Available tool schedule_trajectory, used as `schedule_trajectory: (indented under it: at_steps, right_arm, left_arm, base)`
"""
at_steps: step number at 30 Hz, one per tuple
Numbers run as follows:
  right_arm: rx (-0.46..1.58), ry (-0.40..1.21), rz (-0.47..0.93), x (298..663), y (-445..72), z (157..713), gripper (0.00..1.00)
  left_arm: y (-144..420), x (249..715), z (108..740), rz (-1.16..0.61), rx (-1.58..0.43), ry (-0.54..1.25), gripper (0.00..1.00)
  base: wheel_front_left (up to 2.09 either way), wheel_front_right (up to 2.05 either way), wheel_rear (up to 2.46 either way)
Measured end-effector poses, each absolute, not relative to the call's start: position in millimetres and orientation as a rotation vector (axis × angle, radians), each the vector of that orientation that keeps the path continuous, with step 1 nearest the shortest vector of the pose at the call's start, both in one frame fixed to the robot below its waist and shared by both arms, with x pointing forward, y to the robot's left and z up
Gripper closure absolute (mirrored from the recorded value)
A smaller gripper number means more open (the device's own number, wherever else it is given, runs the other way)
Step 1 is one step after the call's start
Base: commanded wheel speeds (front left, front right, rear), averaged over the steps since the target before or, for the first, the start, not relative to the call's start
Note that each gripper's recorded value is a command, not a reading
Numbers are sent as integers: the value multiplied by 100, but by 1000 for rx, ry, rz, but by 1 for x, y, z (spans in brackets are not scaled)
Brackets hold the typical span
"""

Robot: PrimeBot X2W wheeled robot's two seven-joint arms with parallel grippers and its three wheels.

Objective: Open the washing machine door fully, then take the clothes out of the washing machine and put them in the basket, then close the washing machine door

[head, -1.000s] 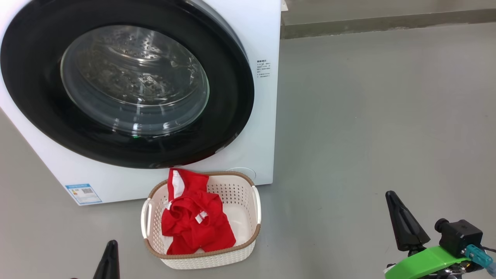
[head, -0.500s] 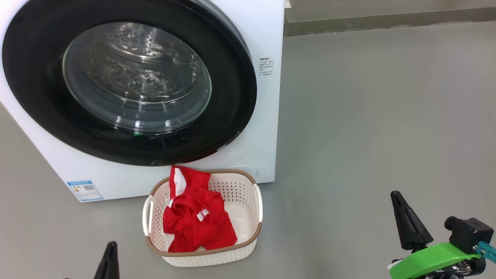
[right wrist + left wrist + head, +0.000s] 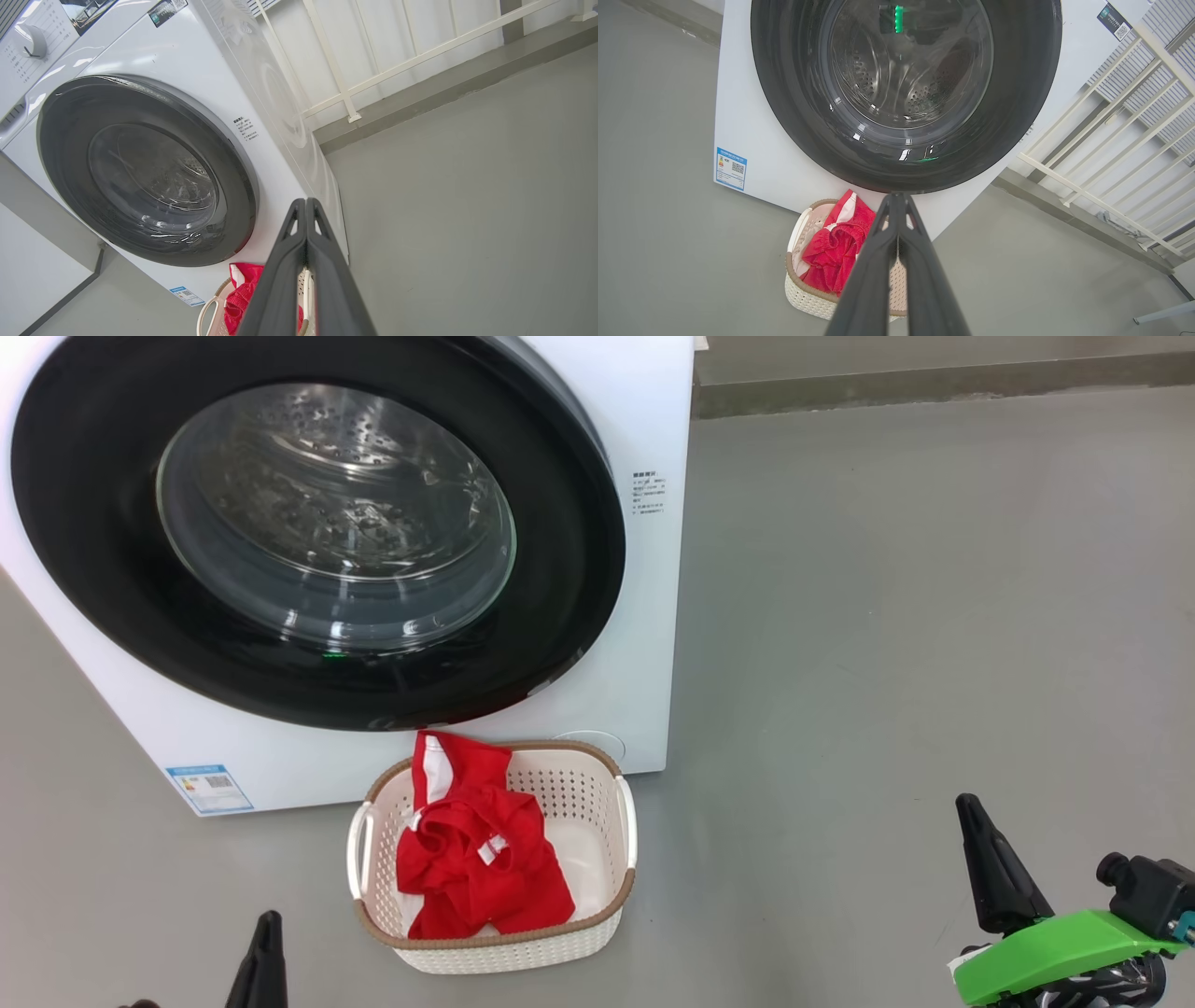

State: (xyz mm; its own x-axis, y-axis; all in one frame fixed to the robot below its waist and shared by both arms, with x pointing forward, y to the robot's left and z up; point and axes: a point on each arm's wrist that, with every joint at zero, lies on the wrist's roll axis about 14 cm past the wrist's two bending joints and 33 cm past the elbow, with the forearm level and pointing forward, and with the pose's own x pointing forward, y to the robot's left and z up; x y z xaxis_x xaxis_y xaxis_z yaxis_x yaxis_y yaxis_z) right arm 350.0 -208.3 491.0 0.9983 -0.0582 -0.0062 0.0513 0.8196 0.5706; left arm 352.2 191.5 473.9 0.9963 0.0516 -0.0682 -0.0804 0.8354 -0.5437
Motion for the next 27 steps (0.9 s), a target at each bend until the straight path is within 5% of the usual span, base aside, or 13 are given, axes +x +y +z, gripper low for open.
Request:
schedule_trajectory:
  at_steps: [27]
  right_arm:
    - [897,29,-94,355,-210,482,100]
  left_arm:
    - [193,359,470,96,-885,80,100]
  base:
    - [0,0,0]
